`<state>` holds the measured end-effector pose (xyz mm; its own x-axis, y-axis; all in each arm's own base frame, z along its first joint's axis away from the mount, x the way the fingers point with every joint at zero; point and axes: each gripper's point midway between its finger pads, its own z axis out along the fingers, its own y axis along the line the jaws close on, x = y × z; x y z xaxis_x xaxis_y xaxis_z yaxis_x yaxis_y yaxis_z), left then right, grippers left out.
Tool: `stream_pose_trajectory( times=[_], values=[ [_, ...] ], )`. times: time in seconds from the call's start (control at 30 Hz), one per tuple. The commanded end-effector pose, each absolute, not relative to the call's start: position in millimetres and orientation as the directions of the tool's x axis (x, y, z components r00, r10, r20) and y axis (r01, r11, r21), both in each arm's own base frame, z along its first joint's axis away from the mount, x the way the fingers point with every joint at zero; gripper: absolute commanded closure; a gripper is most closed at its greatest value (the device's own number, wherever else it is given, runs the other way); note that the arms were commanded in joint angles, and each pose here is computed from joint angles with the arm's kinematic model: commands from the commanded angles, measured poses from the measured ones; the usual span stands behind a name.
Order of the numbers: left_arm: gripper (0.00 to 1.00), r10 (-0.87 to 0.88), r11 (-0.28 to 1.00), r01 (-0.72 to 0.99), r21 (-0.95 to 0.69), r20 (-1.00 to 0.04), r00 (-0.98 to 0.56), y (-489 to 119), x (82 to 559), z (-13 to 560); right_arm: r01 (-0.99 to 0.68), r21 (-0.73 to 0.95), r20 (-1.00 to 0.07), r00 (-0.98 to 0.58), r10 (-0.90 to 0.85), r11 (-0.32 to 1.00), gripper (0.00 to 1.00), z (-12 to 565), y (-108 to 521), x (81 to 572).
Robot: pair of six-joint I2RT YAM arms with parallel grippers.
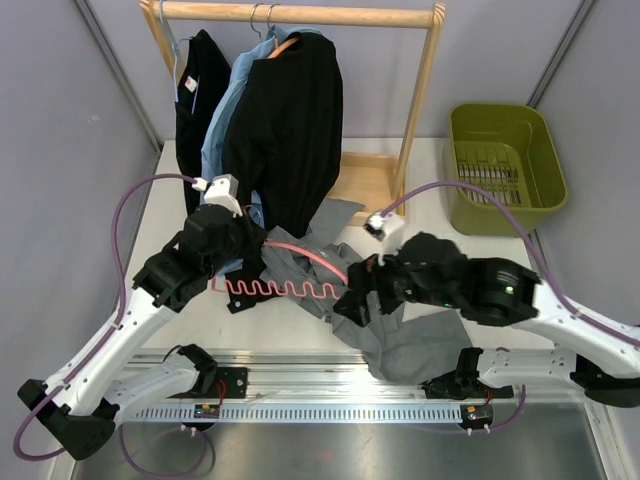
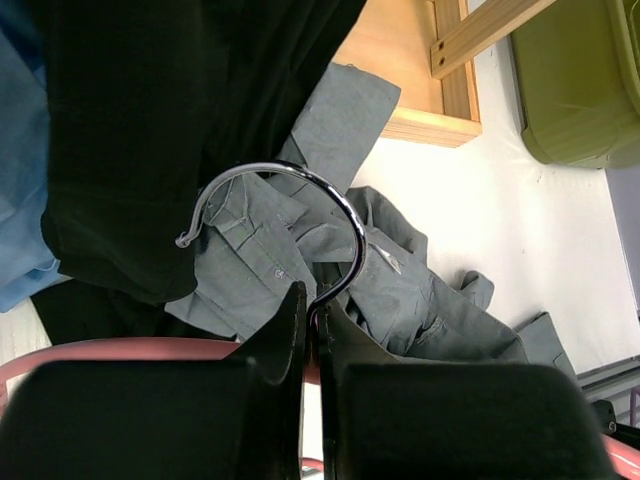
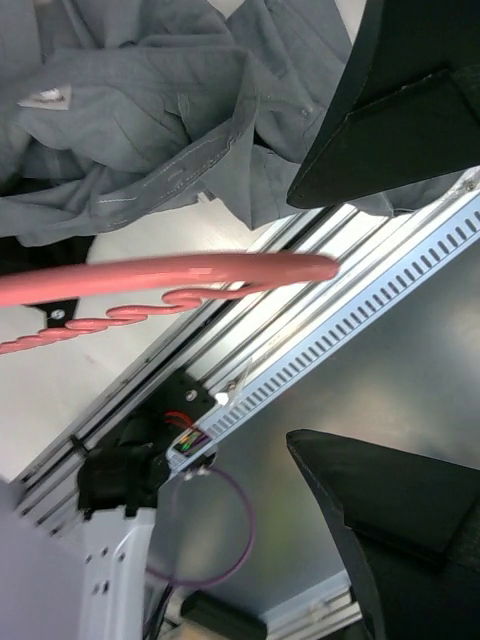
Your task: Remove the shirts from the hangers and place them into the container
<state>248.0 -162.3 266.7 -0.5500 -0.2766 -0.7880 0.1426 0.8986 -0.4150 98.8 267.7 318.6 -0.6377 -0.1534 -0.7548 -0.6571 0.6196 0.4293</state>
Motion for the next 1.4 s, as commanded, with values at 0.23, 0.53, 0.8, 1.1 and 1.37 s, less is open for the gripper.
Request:
stream_pose_trajectory(
  times=[0.23,0.53,0.8,1.1,1.37],
  values=[
    [1.0,-0.31,0.833,0.268,-0.484,-0.81,-0.498,-187.0,246.4,314.9,-0.71,0.394,-0.79,-0.586,-0.18,0.584,0.12,318.6,311.0,106.2],
    [1.0,-0.294,0.821,0.289,-0.492,-0.799,-0.525,-190.0,237.2,325.3,-0.707,0.39,-0.787,-0.588,-0.184,0.59,0.68,312.2,318.7,107.9],
    [0.82,-0.277,0.822,0.303,-0.482,-0.804,-0.526,-189.6,234.5,326.5,-0.699,0.389,-0.787,-0.591,-0.179,0.6,1.0,315.4,315.0,107.6],
    [0.01,-0.315,0.84,0.297,-0.455,-0.853,-0.416,-170.4,236.1,366.6,-0.701,0.401,-0.801,-0.581,-0.146,0.59,1.0,328.3,298.3,102.7],
    [0.01,-0.473,0.784,0.37,-0.499,-0.866,-0.163,-113.5,183.7,457.1,-0.73,0.416,-0.861,-0.508,-0.023,0.542,1.0,377.8,250.8,93.4]
  ],
)
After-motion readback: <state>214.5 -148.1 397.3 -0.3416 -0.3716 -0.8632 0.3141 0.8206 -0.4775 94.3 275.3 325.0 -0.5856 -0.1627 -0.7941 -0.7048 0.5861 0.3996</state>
